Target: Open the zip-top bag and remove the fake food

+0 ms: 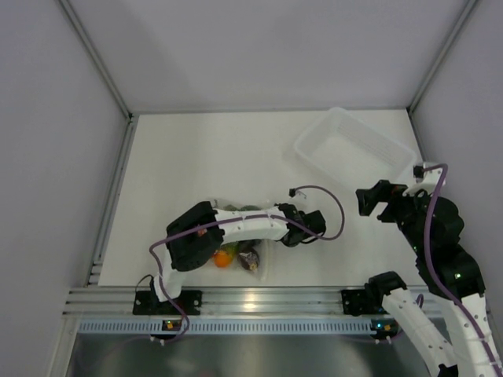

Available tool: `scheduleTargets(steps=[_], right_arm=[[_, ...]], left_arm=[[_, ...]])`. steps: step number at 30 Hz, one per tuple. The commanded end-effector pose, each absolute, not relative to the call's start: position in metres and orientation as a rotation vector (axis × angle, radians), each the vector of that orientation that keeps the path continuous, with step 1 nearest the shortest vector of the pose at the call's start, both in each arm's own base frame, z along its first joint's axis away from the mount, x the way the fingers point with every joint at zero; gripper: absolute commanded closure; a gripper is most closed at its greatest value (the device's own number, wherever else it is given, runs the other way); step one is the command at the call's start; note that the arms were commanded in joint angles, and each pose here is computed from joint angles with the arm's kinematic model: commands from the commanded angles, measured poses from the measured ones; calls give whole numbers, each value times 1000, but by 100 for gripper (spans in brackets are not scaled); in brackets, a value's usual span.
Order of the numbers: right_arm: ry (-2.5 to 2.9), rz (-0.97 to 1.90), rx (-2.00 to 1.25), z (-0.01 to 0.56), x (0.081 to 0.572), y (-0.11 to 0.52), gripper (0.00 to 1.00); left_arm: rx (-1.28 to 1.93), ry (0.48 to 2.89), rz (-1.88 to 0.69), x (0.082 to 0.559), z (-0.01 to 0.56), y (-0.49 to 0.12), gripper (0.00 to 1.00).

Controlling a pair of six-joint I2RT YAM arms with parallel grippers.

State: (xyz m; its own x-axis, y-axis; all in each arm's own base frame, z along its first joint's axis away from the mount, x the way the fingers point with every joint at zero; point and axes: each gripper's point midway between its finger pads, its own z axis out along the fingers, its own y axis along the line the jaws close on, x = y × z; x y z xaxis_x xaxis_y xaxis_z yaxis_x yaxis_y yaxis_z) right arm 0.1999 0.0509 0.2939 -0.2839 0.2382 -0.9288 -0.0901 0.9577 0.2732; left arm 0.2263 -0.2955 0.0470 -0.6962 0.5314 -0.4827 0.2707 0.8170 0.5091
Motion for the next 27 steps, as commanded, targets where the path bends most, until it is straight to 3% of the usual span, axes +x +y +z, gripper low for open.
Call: scheduleTargets(steps=[1, 16, 27], right_arm=[[1759, 339, 93, 313, 199, 52, 1], [1737, 359, -42, 323, 185, 61, 1], [1437, 1146, -771, 365, 116, 189, 0]], left_arm=[[586, 2323, 338, 225, 111, -307, 100], [889, 2062, -165, 195, 268, -293, 100], [1239, 1717, -611, 130, 318, -293, 100]])
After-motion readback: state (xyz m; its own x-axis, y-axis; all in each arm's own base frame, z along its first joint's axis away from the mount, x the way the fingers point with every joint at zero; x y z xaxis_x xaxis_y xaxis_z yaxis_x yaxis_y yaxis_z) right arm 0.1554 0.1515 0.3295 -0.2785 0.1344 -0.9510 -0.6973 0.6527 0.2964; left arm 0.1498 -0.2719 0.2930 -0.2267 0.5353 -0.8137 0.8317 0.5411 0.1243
